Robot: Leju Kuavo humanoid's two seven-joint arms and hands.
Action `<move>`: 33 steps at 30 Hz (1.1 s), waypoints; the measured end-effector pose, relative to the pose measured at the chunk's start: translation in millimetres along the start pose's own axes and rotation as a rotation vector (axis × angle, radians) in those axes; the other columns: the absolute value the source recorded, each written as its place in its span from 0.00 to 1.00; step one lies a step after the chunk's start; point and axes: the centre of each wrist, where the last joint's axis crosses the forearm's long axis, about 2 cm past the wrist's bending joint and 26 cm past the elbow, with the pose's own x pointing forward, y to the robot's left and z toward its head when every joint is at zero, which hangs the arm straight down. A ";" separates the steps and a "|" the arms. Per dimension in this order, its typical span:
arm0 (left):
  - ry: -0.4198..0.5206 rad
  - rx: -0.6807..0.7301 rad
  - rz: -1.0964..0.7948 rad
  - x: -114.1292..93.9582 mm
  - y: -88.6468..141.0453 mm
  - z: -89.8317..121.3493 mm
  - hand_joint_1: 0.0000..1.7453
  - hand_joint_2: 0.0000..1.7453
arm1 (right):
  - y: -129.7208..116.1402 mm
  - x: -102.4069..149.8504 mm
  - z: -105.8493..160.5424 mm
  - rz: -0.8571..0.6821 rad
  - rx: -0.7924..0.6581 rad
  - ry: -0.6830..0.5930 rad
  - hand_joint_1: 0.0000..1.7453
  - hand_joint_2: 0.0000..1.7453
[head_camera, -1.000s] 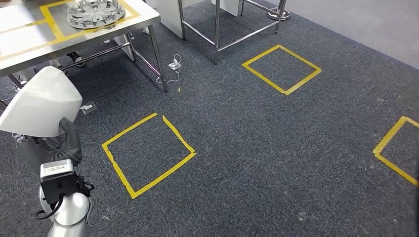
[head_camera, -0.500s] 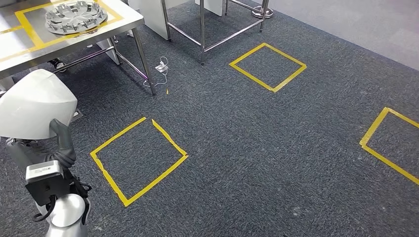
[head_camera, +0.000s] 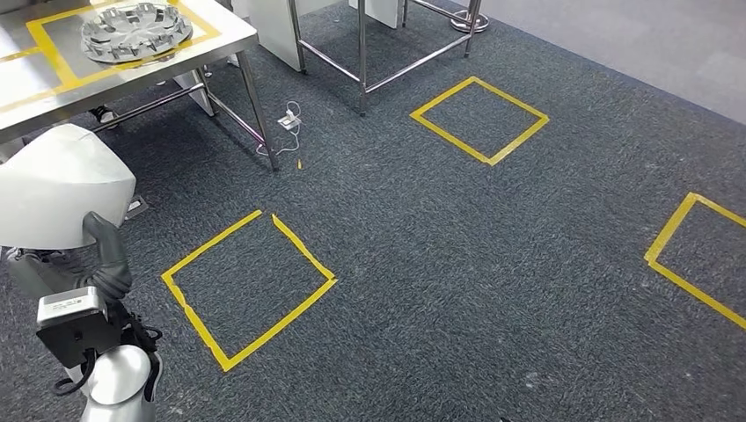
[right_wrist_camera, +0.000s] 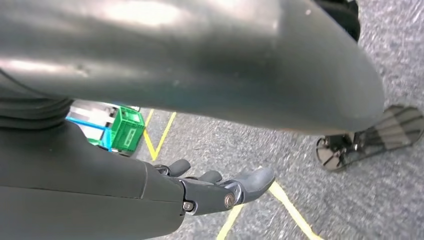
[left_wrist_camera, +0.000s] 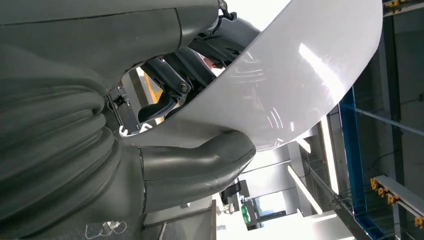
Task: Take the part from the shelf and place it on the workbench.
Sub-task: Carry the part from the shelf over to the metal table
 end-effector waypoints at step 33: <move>-0.011 -0.029 0.019 -2.3 0.9 -3.5 1.00 1.00 | -2.6 -0.6 -0.3 0.062 0.012 0.002 0.00 0.00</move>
